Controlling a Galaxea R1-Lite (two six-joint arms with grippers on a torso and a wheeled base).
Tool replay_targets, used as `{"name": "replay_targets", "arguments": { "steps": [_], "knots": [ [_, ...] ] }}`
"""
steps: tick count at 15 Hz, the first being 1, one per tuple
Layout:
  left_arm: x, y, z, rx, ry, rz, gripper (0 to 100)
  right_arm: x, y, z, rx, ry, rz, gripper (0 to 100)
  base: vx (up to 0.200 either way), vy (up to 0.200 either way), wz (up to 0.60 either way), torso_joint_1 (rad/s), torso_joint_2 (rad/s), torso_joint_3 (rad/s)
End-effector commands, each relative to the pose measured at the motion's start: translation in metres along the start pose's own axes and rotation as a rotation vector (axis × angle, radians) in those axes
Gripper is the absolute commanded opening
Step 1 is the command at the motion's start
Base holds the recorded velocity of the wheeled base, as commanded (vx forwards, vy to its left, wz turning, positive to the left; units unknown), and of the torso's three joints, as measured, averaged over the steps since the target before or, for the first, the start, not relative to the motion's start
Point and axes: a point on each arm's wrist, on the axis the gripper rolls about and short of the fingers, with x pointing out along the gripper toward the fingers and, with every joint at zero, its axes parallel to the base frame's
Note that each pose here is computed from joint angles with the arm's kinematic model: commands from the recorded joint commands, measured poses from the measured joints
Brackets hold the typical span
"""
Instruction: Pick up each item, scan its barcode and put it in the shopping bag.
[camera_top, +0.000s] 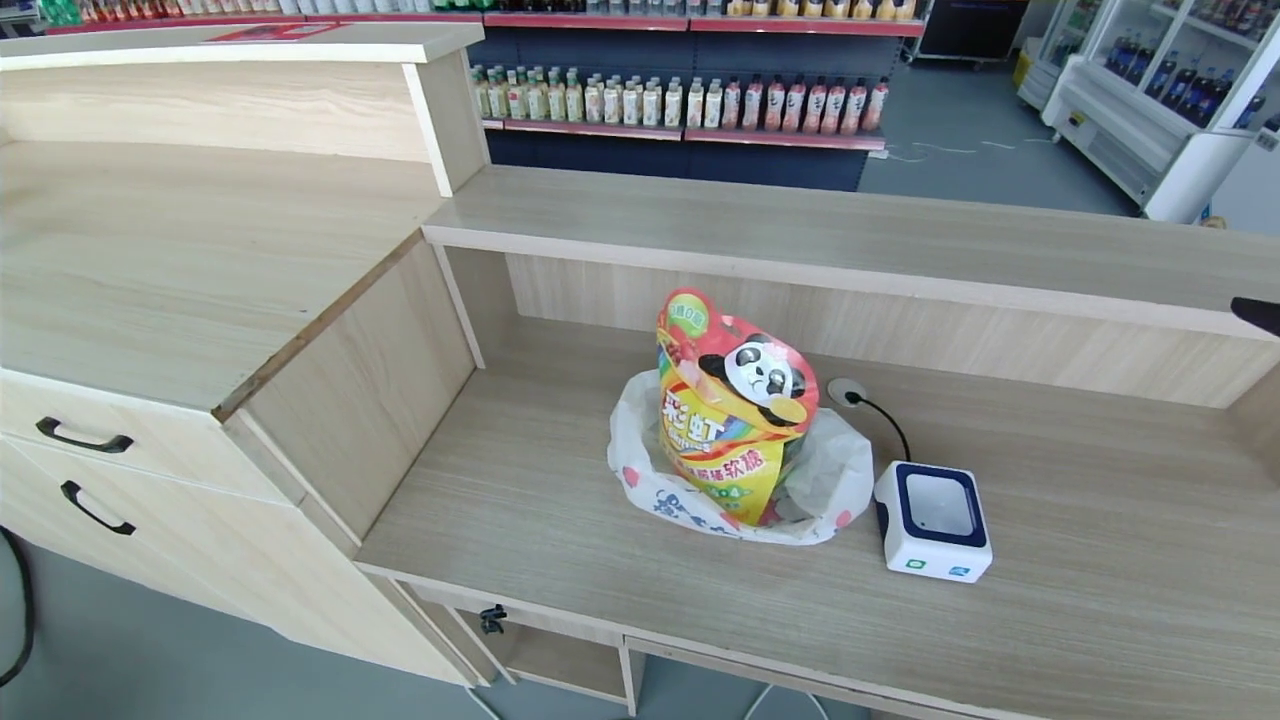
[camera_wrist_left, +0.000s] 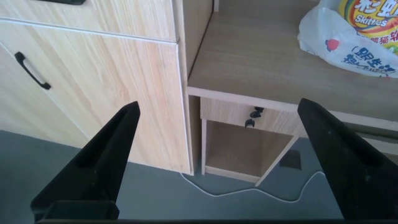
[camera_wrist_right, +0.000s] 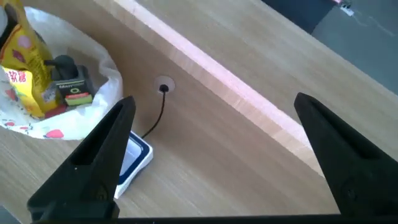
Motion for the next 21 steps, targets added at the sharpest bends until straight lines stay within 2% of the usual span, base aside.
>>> {"name": "replay_targets", "arguments": {
  "steps": [1, 4, 5, 9, 15, 17, 19, 21],
  "knots": [
    [0.000, 0.000, 0.000, 0.000, 0.000, -0.002, 100, 0.002, 0.002, 0.015, 0.028, -0.059, -0.019, 100, 0.000, 0.000, 0.00, 0.000, 0.00, 0.000],
    [0.000, 0.000, 0.000, 0.000, 0.000, -0.002, 100, -0.002, 0.005, 0.022, 0.092, -0.021, -0.198, 100, 0.000, 0.000, 0.00, 0.000, 0.00, 0.000],
    [0.000, 0.000, 0.000, 0.000, 0.000, -0.002, 100, -0.003, 0.005, 0.018, 0.135, 0.024, -0.311, 100, 0.000, 0.000, 0.00, 0.000, 0.00, 0.000],
    [0.000, 0.000, 0.000, 0.000, 0.000, -0.002, 100, -0.008, 0.014, 0.010, 0.087, 0.011, -0.341, 100, 0.000, 0.000, 0.00, 0.000, 0.00, 0.000],
    [0.000, 0.000, 0.000, 0.000, 0.000, -0.002, 100, -0.008, 0.021, 0.019, 0.047, -0.002, -0.342, 100, 0.000, 0.000, -0.60, 0.003, 0.00, 0.002],
    [0.000, 0.000, 0.000, 0.000, 0.000, -0.002, 100, -0.010, 0.024, 0.016, 0.054, 0.013, -0.359, 100, 0.000, 0.000, 0.00, 0.000, 0.00, 0.000],
    [0.000, 0.000, 0.000, 0.000, 0.002, -0.002, 100, -0.012, 0.033, 0.006, 0.103, 0.038, -0.346, 100, 0.000, 0.000, 0.00, 0.000, 0.00, 0.000],
    [0.000, 0.000, 0.000, 0.000, 0.000, -0.002, 100, -0.020, 0.060, 0.001, 0.185, 0.063, -0.356, 100, 0.000, 0.000, 0.00, 0.000, 0.00, 0.000]
  ]
}}
